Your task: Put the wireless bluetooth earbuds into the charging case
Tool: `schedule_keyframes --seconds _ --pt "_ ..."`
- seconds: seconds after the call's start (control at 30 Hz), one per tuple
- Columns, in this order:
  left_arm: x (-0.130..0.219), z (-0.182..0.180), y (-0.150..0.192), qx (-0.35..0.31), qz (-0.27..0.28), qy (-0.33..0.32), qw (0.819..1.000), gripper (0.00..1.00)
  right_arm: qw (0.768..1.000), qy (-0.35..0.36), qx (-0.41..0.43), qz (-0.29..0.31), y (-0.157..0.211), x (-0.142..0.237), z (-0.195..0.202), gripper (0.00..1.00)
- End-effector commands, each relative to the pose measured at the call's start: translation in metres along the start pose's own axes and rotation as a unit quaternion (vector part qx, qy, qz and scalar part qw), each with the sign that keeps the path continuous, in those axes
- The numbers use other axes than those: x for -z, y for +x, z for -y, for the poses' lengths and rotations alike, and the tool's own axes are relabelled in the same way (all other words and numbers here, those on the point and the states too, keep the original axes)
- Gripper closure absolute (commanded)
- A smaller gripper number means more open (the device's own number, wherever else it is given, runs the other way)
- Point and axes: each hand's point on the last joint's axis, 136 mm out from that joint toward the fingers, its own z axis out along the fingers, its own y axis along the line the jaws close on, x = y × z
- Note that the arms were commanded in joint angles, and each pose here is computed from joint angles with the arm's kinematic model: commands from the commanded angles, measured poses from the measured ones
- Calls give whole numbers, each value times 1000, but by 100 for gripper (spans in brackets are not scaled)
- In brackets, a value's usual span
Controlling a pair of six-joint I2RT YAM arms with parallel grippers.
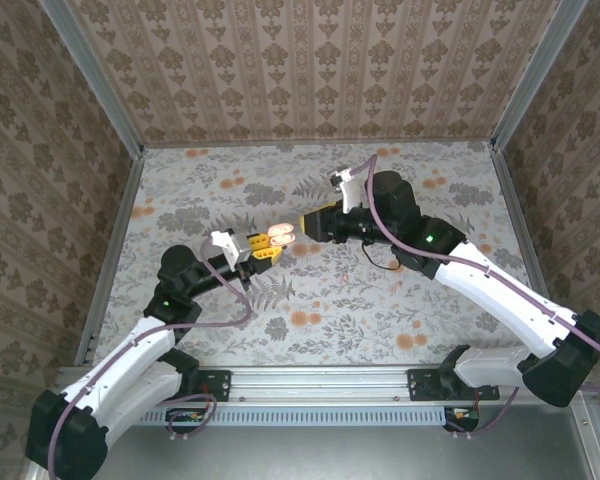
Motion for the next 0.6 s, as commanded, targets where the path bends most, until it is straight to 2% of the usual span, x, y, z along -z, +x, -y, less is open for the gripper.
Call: schedule_keyframes --seconds 0.0,0.17,0.3,0.4,0.57 --pt "0 0 -18 -43 12 1 999 100 1000 20 -16 17 -3 5 11 55" --pt "4 -13 -14 -45 -8 -41 998 100 996 73 -57 -6 11 -7 41 56" --pt "10 -16 -7 -32 -35 -56 997 100 987 116 -100 -43 29 -33 69 56" --pt "17 -16 -3 -31 -53 -68 996 100 980 127 -128 -87 48 -70 86 59" --pt "34 -14 -8 -47 -56 -94 993 100 974 105 -136 -148 69 -131 87 62"
